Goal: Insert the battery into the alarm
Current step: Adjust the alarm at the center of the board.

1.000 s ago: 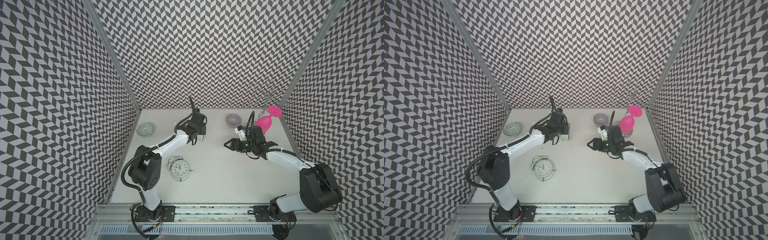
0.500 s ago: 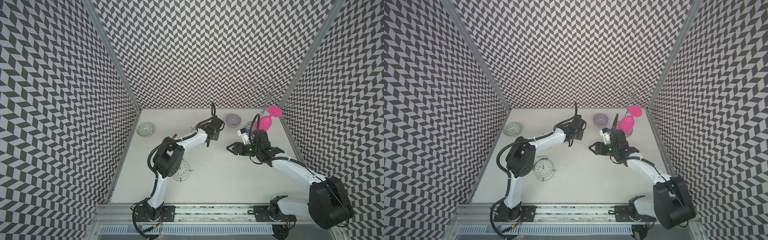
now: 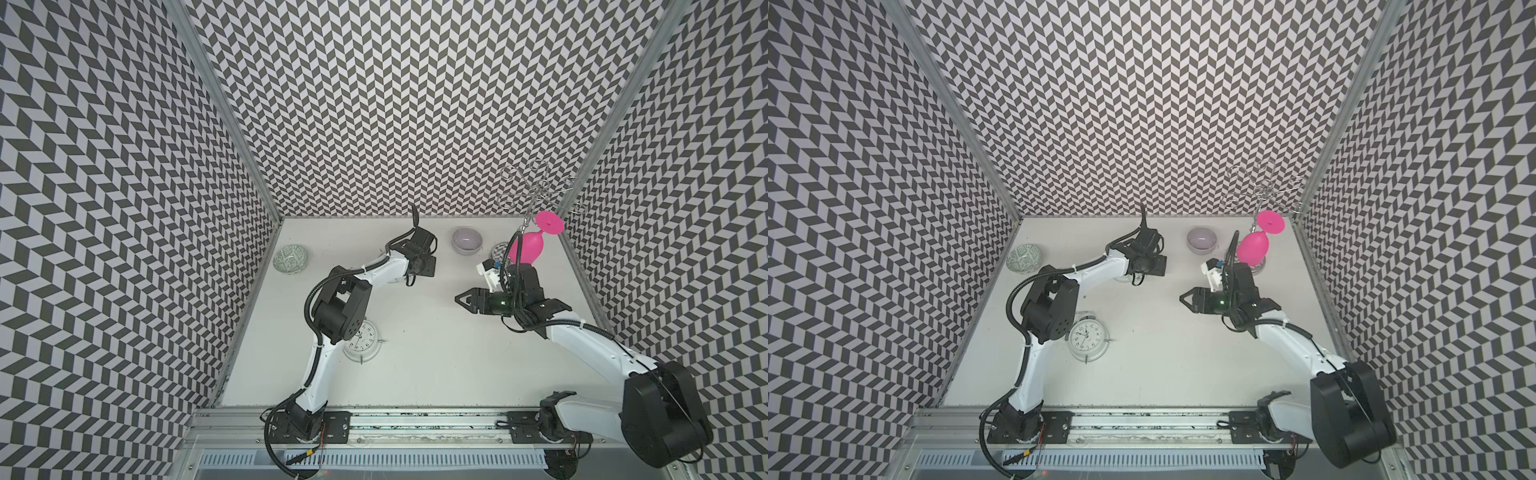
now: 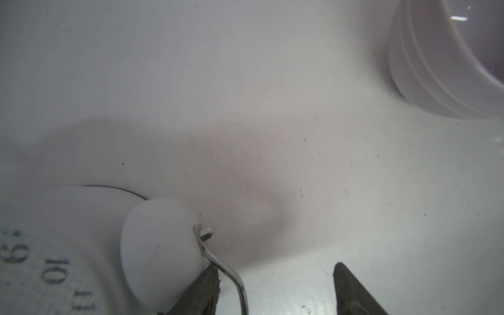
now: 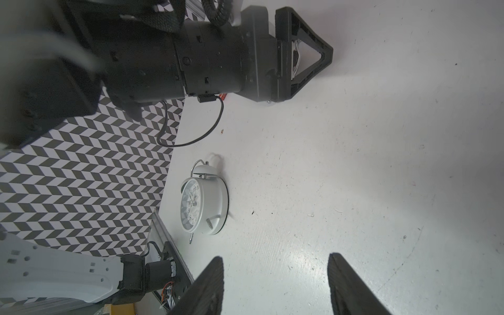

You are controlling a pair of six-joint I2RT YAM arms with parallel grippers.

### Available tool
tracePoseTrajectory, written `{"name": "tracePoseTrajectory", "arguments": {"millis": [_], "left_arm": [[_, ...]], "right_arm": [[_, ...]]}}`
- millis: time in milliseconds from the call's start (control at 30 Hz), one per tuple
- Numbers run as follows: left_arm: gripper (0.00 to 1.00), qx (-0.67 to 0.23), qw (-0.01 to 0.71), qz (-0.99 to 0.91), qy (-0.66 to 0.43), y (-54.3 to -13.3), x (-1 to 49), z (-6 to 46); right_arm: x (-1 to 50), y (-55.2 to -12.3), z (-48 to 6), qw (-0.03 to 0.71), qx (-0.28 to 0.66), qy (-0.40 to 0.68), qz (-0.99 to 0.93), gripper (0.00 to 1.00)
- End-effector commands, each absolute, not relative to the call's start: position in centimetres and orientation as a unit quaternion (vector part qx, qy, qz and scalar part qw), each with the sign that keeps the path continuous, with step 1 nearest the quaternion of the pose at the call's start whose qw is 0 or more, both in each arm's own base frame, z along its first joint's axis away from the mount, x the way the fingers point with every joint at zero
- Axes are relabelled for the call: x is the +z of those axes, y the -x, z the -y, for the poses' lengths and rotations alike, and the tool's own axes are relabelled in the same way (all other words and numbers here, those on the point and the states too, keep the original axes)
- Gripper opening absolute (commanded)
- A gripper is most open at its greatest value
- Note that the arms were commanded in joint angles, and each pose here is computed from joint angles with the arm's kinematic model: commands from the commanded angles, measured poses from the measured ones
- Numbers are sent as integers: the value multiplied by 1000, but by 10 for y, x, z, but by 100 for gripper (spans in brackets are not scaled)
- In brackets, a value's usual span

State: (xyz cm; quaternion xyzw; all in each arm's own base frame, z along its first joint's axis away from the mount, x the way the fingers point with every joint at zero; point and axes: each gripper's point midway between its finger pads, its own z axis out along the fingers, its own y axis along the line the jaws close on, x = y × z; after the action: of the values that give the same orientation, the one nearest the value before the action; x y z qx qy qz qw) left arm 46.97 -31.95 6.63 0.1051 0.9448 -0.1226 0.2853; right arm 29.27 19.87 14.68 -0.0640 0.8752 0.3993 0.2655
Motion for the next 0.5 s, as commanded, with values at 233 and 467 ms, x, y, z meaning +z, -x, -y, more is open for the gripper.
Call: {"name": "tracePoseTrajectory", "arguments": {"millis": [233,467], "left_arm": [[99,-218,407,-887,5,-419,197,243],[99,-204,378,-887,167,-341,159,125]], "right_arm": [[166,-308,-224,309,419,106,-847,60],[163,-303,-262,301,426,140,-842,59]]}}
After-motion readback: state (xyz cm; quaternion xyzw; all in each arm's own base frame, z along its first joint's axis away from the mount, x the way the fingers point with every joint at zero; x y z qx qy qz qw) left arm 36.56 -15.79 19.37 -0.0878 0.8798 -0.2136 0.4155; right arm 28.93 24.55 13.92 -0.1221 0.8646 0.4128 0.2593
